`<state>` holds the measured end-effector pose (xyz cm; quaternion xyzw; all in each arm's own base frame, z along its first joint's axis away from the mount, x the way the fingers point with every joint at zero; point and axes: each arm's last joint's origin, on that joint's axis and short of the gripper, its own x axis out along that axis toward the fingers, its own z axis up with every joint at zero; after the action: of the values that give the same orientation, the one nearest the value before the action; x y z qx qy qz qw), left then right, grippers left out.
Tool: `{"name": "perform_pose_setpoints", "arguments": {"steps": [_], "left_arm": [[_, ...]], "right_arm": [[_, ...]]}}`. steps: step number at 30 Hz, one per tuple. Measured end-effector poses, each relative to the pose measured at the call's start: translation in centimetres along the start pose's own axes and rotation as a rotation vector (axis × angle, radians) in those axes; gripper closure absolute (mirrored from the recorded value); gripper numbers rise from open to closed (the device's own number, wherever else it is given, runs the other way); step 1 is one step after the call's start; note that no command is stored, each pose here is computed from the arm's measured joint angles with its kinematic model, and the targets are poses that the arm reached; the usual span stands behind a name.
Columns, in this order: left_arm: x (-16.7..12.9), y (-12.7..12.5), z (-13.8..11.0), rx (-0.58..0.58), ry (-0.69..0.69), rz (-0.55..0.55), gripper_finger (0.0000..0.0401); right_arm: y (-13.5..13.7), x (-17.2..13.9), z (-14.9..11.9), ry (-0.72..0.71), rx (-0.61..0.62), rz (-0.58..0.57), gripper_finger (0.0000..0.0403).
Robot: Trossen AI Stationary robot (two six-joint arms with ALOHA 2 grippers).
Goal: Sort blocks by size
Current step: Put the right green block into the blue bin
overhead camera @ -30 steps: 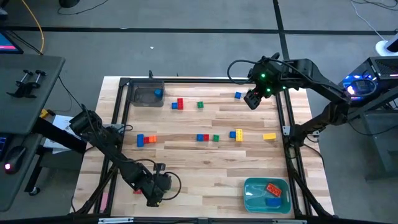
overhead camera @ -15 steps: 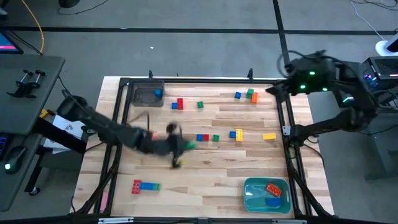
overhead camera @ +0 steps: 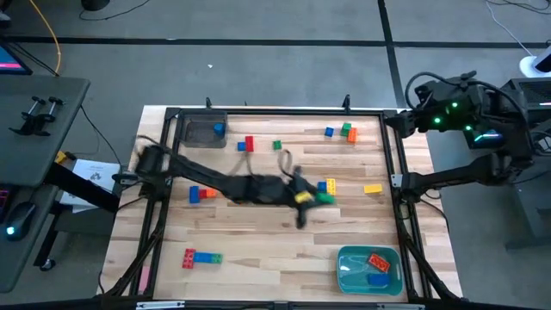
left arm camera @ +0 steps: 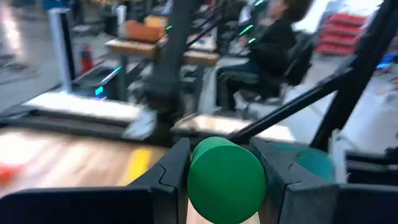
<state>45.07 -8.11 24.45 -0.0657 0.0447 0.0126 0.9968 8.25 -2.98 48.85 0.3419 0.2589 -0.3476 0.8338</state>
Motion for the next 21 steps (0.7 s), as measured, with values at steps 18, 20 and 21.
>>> {"name": "perform_pose_setpoints", "arguments": {"steps": [18, 20, 21], "left_arm": [[8.7, -6.4, -5.4, -0.048, 0.062, -0.29, 0.0254], [8.5, -6.8, -5.4, -0.038, 0.073, -0.308, 0.025], [8.4, -7.0, -5.5, -0.038, 0.079, -0.315, 0.0249]], "right_arm": [[-0.1, 0.0, 0.0, -0.014, 0.004, -0.014, 0.0146], [0.0, 0.0, 0.0, -0.015, 0.004, -0.013, 0.0146], [0.0, 0.0, 0.1, -0.016, 0.004, -0.012, 0.0146]]}}
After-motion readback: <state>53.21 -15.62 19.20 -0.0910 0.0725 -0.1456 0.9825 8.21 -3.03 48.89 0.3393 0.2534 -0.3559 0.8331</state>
